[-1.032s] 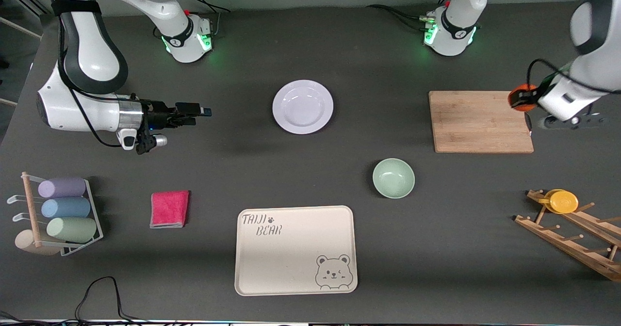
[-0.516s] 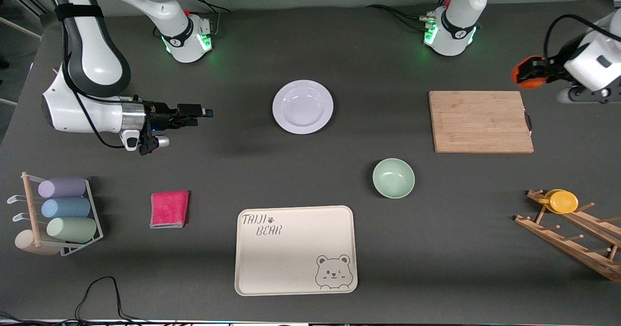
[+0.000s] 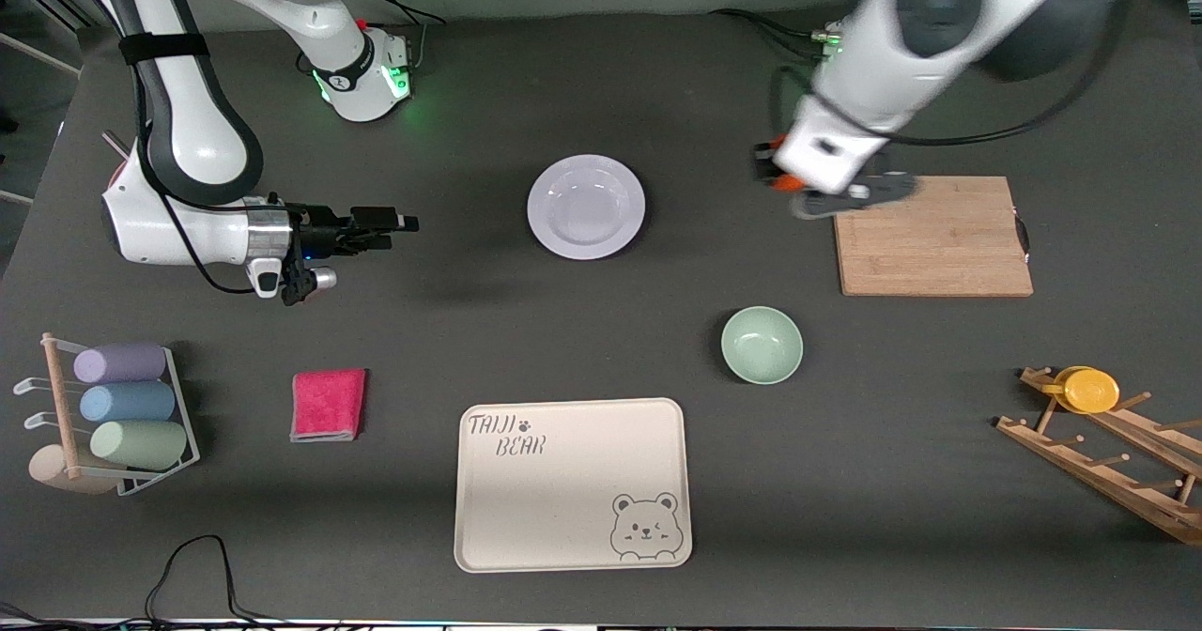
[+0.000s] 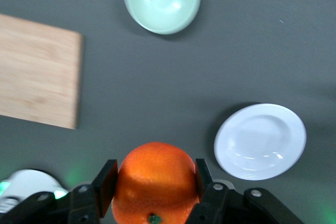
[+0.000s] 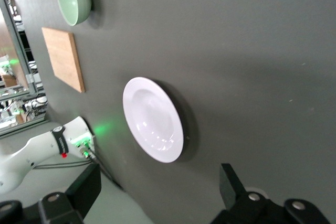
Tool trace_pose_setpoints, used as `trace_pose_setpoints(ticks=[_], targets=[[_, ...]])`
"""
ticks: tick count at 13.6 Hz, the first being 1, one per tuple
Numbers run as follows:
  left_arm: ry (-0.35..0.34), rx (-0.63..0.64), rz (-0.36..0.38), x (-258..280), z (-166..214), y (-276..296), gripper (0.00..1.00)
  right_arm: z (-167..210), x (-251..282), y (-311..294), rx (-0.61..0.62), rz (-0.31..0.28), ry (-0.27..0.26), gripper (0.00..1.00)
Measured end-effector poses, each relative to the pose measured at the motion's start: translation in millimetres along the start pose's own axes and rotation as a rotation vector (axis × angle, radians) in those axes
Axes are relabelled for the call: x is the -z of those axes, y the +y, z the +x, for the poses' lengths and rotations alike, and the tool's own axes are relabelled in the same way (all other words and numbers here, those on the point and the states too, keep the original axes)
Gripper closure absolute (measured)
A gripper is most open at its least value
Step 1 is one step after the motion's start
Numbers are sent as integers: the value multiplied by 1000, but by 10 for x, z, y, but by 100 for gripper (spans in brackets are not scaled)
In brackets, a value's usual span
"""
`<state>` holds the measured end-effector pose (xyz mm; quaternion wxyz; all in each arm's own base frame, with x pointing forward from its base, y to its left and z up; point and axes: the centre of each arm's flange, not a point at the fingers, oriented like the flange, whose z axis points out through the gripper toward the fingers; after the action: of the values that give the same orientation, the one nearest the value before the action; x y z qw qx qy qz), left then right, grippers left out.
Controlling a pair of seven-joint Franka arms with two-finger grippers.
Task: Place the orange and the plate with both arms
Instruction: 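Carry the orange over the white plate and release it with the left gripper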
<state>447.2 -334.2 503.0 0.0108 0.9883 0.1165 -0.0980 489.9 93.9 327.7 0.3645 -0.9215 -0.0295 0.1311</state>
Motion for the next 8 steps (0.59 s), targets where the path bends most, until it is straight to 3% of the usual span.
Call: trace_pose_setpoints(ticks=[4, 8], targets=[[-36, 87, -52, -890, -348, 910, 35, -5, -52, 26, -3, -12, 9, 0], [-1, 138, -43, -1828, -692, 1504, 35, -3, -67, 12, -12, 11, 18, 0]])
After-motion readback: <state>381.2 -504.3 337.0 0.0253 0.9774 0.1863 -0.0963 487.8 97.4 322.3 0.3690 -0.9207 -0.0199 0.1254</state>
